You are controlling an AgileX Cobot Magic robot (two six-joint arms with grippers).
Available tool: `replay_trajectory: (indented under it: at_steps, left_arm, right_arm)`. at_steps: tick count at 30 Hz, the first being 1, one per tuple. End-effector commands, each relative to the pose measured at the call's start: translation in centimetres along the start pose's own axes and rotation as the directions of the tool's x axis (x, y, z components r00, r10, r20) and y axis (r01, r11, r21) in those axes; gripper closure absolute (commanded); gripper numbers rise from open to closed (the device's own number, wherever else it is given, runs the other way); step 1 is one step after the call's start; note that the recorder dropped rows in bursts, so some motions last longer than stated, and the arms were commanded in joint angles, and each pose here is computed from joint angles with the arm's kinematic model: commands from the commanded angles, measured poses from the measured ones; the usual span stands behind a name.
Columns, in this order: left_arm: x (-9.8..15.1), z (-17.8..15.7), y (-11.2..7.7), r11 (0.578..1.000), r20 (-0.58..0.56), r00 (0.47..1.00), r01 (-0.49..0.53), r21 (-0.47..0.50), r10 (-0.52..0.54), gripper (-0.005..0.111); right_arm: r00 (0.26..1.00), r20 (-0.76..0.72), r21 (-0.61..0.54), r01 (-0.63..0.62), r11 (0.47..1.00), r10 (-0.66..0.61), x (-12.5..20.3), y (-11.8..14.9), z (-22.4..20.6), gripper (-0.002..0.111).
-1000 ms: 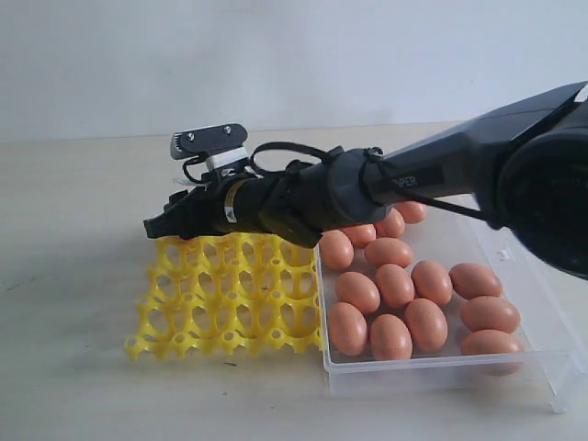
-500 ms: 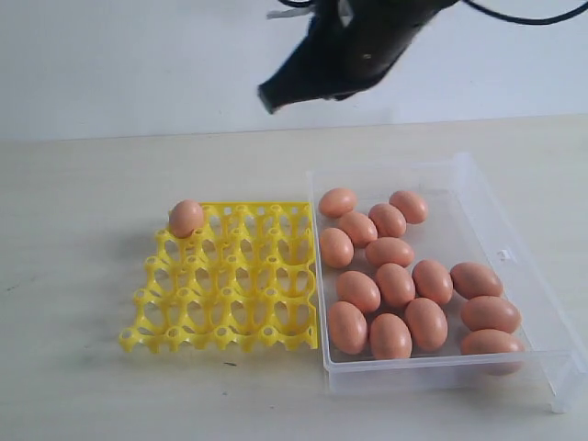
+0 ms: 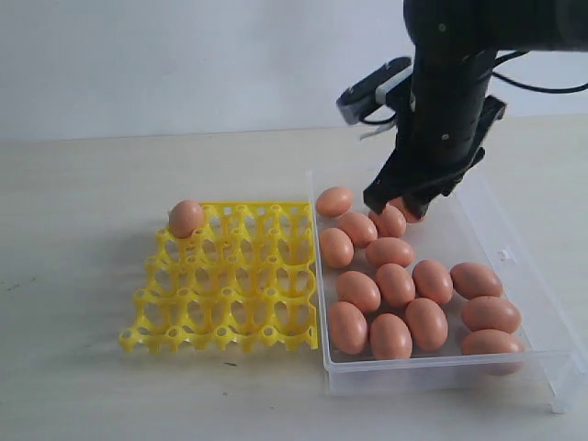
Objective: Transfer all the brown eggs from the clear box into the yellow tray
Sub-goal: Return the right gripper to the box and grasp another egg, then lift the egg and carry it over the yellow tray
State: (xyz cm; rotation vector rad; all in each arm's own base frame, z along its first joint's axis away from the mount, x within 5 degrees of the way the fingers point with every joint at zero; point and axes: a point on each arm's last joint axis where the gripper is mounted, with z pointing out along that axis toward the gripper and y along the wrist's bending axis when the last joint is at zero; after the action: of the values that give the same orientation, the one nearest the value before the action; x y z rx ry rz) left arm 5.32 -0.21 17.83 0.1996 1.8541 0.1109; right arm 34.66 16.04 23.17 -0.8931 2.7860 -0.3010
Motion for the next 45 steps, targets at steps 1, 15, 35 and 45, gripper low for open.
replay_trajectory:
  at_steps: [1,15,35,45]
  left_arm:
    - [-0.2,-0.1,0.0,1.0,0.018,1.0,0.003,-0.002,-0.003,0.107]
    - [-0.2,-0.1,0.0,1.0,0.018,1.0,0.003,-0.002,-0.003,0.107]
    - [-0.2,-0.1,0.0,1.0,0.018,1.0,0.003,-0.002,-0.003,0.107]
    - [-0.2,-0.1,0.0,1.0,0.018,1.0,0.003,-0.002,-0.003,0.107]
  right_arm:
    - [0.971,-0.013,-0.112,0.236,0.965,-0.239,-0.5,1.8,2.2,0.036]
    - [0.953,0.01,-0.101,0.301,0.948,-0.302,-2.0,2.8,7.1,0.037]
    - [0.951,0.039,-0.044,0.308,0.95,-0.307,-2.8,3.0,10.1,0.074]
    - [0.97,0.082,-0.031,0.231,0.973,-0.227,-3.1,2.8,9.1,0.108]
